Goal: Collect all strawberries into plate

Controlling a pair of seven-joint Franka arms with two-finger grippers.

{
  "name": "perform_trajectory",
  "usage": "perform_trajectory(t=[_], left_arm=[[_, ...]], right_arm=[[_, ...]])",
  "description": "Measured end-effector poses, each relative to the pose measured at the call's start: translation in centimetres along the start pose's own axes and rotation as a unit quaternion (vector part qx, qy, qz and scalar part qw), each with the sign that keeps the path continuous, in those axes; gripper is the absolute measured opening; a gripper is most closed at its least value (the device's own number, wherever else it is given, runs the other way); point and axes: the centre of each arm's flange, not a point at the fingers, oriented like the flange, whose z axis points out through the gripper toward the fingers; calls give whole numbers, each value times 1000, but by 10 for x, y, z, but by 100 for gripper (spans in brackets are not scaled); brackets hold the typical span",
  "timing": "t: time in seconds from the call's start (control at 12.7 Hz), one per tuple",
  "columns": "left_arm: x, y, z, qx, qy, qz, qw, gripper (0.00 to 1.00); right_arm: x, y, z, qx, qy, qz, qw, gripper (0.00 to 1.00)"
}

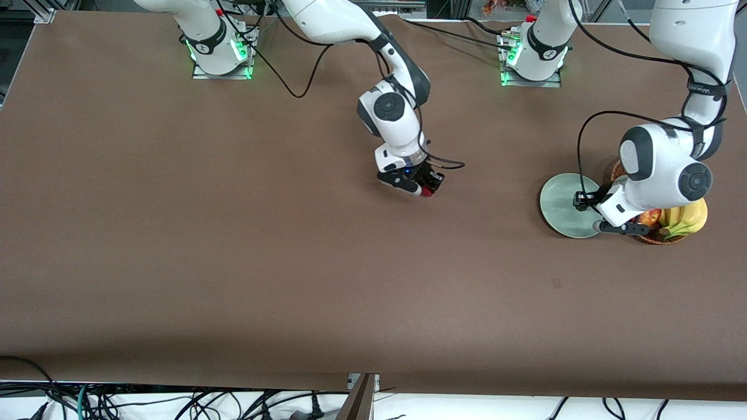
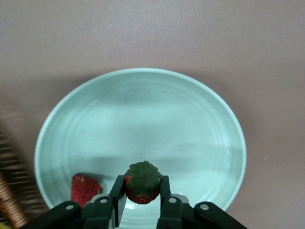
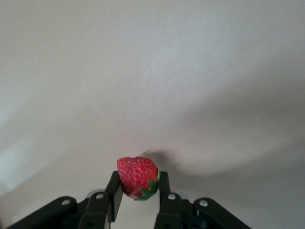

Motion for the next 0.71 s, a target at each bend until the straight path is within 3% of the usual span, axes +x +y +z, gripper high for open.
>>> perform_trajectory(t=[0.08,0.31,0.47,0.55,0.71], left_arm=[[-1,0,6,1,-2,3,1000,38],[1,2,2,2,3,14,1000,70],[5,8,-18,0,11,18,1000,93],[6,13,-34,-4,13,20,1000,100],[5,31,-65,-11,27,12,999,100]], right_arm=[[-9,-3,4,8,1,7,1000,40],[-6,-17,-9,22,6,13,1000,73],[20,-27,-30,-10,12,17,1000,96],[39,-33,-49,-32,15,18,999,100],[71,-45,-98,-65,11,-9,998,100]])
